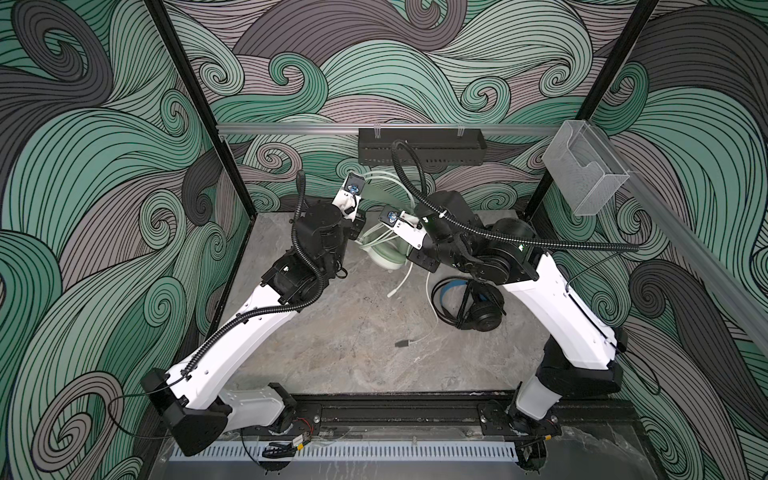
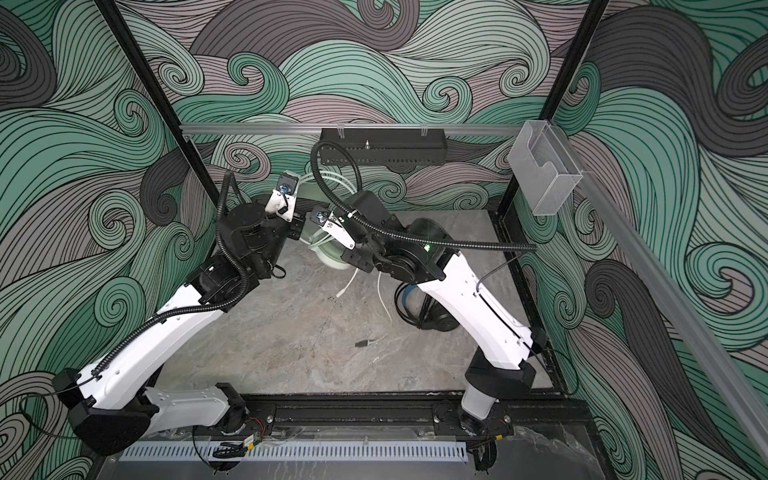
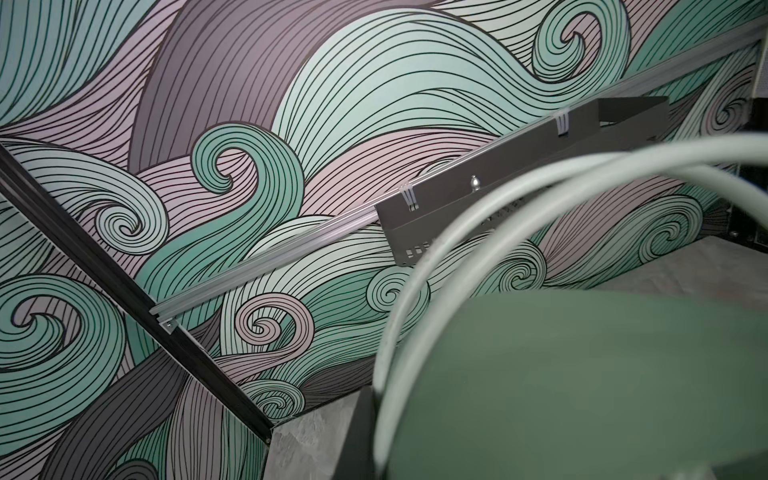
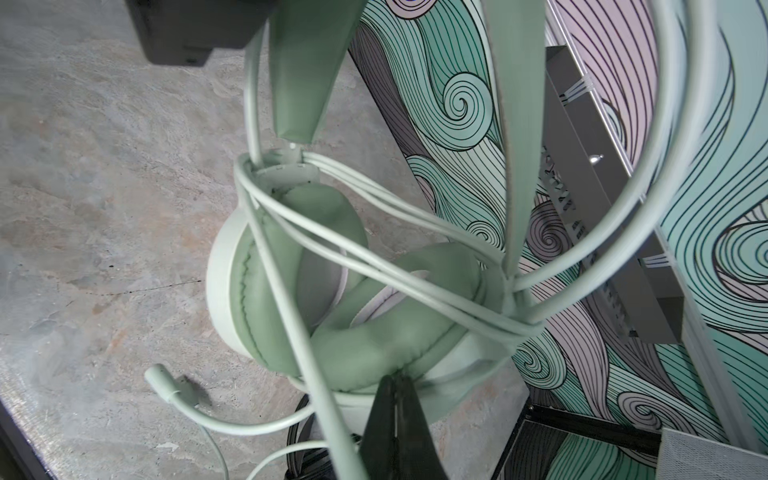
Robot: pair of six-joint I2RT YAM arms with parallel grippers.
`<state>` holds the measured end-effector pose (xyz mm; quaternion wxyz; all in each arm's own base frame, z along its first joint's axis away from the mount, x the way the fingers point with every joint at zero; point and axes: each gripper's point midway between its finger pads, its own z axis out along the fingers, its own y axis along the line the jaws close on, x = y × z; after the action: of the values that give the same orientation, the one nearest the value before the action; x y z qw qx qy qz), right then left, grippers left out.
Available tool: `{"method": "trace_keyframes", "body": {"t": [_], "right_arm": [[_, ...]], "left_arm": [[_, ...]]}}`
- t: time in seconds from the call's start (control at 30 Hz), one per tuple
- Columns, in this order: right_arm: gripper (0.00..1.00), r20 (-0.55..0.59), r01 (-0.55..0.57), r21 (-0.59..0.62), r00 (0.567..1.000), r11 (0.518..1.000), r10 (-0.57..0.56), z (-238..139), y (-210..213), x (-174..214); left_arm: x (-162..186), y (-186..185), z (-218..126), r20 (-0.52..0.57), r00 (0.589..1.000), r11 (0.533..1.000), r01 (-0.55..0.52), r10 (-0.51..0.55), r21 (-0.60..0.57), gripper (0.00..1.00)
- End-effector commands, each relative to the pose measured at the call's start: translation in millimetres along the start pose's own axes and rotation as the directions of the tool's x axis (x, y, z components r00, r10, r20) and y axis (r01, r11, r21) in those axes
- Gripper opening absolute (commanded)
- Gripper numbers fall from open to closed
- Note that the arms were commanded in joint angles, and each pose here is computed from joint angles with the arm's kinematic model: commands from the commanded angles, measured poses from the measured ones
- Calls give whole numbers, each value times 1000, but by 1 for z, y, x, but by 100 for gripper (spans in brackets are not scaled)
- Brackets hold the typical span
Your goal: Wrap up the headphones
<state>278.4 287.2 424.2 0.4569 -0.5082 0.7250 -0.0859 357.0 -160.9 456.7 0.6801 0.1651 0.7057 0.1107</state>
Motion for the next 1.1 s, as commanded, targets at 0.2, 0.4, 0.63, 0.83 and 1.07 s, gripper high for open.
{"method": "trace_keyframes", "body": {"t": [0.2,0.4,0.63,0.83,1.07], "right_arm": [[10,124,-77,278,991,958,44,-53,-62,-11],[10,115,-71,274,993,959,41,-51,-56,-1],[9,160,-216,217,970,952,184,-37,-57,19],[12,223,-342,126,924,931,310,-24,-58,27],[14,333,-382,-10,870,924,363,-17,-40,16]], "left_arm": [[43,18,-32,-158,987,999,-3,10,41,0],[43,18,-51,-164,986,992,58,-39,110,0],[32,22,-72,-185,963,960,226,-194,165,0],[19,19,-86,-203,922,901,372,-330,222,0],[11,16,-96,-218,872,836,484,-438,258,0]]}}
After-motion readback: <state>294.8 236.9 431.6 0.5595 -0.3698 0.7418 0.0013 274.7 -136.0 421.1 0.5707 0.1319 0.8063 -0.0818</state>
